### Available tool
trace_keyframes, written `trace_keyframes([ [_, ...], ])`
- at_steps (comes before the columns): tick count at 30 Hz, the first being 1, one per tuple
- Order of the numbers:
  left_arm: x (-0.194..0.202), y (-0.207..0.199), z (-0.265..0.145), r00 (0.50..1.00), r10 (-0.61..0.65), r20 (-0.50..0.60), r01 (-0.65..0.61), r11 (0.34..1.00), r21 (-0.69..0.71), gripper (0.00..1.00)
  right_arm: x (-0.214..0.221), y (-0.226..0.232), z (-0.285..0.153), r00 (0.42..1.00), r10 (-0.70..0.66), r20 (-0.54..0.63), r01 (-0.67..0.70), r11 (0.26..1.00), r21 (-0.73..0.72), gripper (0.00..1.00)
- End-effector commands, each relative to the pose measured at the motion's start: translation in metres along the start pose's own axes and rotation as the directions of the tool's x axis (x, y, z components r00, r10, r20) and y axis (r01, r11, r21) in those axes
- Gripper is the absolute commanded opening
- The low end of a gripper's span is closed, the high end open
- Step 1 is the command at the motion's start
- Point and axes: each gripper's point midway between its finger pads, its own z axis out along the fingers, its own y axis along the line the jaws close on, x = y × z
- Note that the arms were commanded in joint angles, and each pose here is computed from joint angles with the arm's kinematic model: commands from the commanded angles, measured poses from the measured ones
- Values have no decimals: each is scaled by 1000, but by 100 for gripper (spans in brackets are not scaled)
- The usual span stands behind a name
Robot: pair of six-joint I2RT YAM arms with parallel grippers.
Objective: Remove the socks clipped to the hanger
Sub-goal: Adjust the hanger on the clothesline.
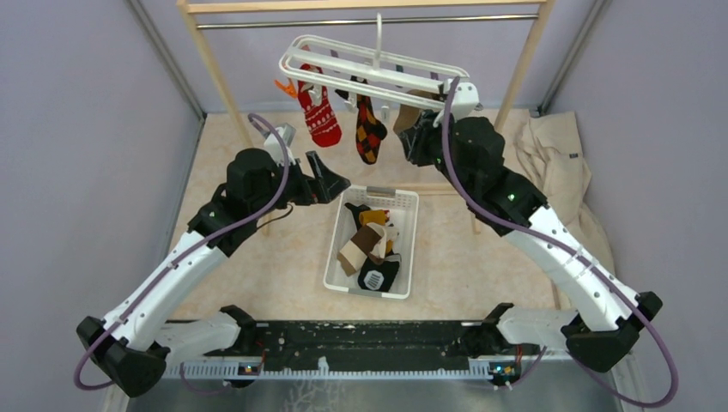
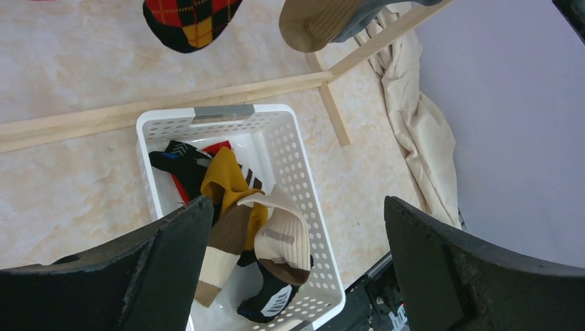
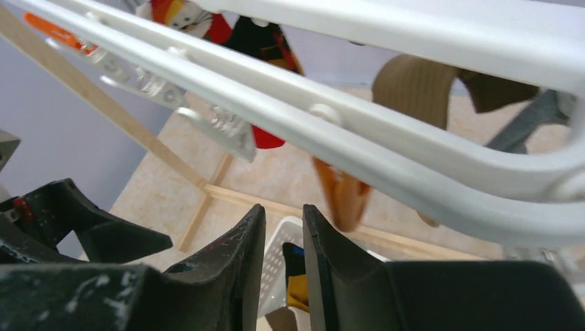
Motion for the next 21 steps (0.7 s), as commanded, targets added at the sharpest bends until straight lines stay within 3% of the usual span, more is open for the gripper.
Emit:
trace_keyframes([
  [1, -19, -11, 0, 998, 42, 49, -43, 999, 22, 99, -39, -19, -18, 997, 36, 74, -39, 998, 40, 29],
  [10, -16, -10, -6, 998, 30, 55, -31, 999, 22, 99, -71, -69, 27, 990, 93, 109, -105, 988, 110, 34],
  [17, -14, -11, -8, 999, 27, 37, -28, 999, 25, 99, -68, -115, 89, 987, 155, 46, -160, 980, 119, 35],
  [21, -20, -12, -18, 998, 46, 51, -47, 999, 10, 99, -80, -123, 90, 988, 139, 69, -146, 983, 110, 49],
])
